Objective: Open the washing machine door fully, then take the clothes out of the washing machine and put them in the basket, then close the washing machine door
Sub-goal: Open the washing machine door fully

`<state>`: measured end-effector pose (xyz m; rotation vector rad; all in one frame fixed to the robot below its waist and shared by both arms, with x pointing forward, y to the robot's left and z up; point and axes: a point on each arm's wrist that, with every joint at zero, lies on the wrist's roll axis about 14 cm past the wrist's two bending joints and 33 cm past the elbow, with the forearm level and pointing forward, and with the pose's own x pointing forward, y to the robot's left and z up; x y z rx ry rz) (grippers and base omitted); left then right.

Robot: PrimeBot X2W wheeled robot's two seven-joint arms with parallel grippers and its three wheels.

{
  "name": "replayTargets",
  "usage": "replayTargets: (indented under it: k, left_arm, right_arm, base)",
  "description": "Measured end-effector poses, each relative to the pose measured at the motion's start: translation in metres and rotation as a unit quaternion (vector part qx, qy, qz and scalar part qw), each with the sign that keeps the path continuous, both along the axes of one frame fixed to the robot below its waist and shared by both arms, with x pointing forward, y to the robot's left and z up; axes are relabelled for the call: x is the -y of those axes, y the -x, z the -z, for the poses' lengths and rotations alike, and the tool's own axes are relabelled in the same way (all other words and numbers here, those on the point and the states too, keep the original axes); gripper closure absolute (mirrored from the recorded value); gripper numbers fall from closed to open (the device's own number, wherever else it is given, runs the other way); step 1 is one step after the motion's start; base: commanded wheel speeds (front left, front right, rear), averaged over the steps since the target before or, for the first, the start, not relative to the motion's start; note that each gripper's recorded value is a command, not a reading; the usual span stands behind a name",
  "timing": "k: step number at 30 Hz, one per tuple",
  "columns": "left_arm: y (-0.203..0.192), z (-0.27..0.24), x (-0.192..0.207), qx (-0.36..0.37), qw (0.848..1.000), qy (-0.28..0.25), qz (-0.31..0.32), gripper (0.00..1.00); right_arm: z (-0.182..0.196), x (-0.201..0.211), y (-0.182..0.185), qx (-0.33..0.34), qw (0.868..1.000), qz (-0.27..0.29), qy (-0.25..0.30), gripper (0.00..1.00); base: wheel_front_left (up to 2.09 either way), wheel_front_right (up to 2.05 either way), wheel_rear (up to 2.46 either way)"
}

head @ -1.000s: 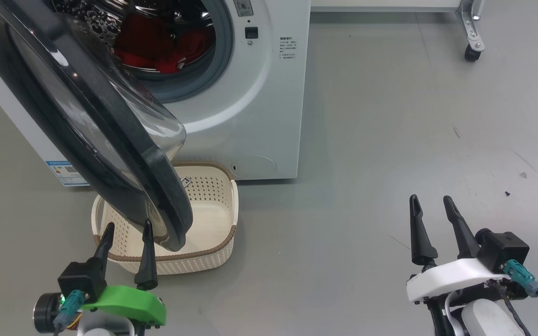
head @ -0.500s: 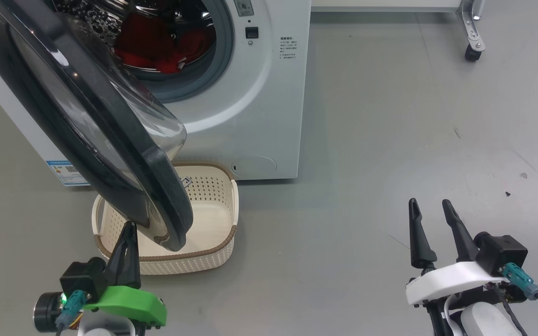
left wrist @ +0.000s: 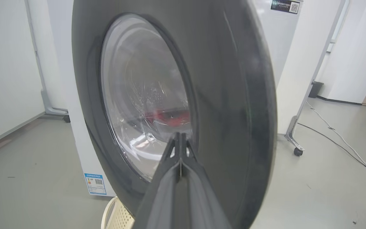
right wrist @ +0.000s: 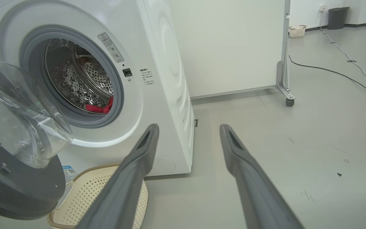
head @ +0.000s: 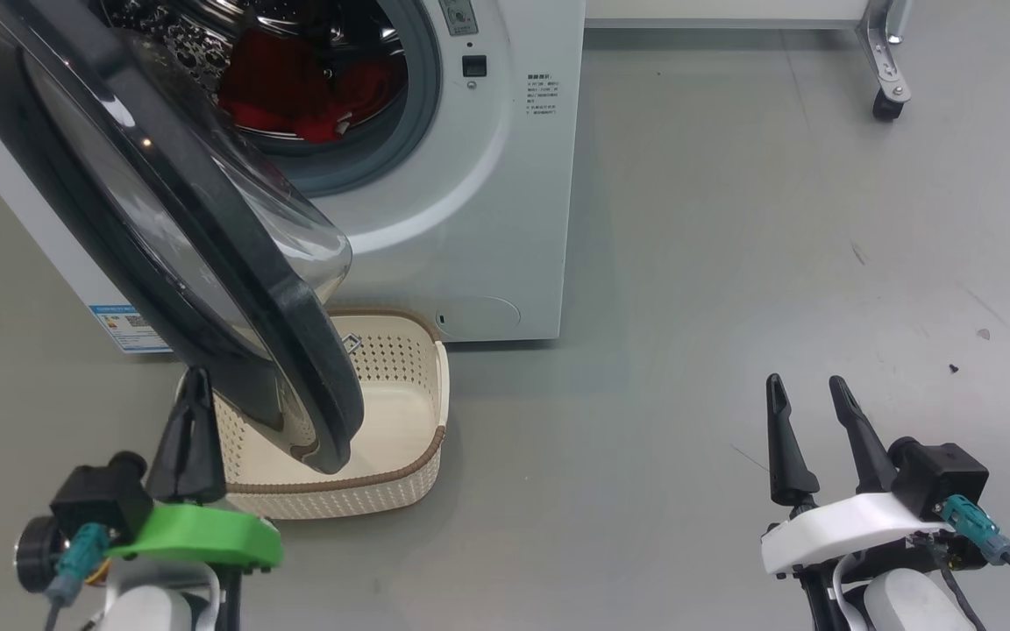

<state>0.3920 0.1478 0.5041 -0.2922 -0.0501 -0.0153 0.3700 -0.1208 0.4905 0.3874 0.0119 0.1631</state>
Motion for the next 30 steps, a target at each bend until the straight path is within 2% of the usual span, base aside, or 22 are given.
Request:
replayTargets:
  k: [7,12,18,24,30]
  left_arm:
    - [-0.019,-0.078,-0.018,0.116,0.993,0.012,-0.027,1.0]
    - [-0.022,-0.134,-0.021,0.199,0.979,0.009,-0.032,1.0]
    - [-0.017,-0.188,-0.008,0.278,0.961,0.0,-0.008,1.0]
    - [-0.011,-0.216,0.017,0.319,0.947,-0.002,0.033,1.0]
    - [-0.011,-0.217,0.051,0.31,0.947,-0.014,0.087,1.0]
  right_arm:
    - [-0.001,-0.001,0.001,0.002,1.0,-0.001,-0.002,0.0]
    - [-0.001,-0.003,0.002,0.003,1.0,-0.002,-0.004,0.0]
    - [-0.003,-0.004,0.004,0.006,1.0,-0.006,-0.004,0.0]
    - [-0.004,-0.004,0.008,0.008,1.0,-0.007,-0.005,0.0]
    - [-0.003,-0.003,0.013,0.007,1.0,-0.004,-0.005,0.0]
  base:
    - [0.0,0.0,0.0]
    - [0.0,0.0,0.0]
    - [0.0,0.0,0.0]
    - [0.0,0.0,0.0]
    - [0.0,0.0,0.0]
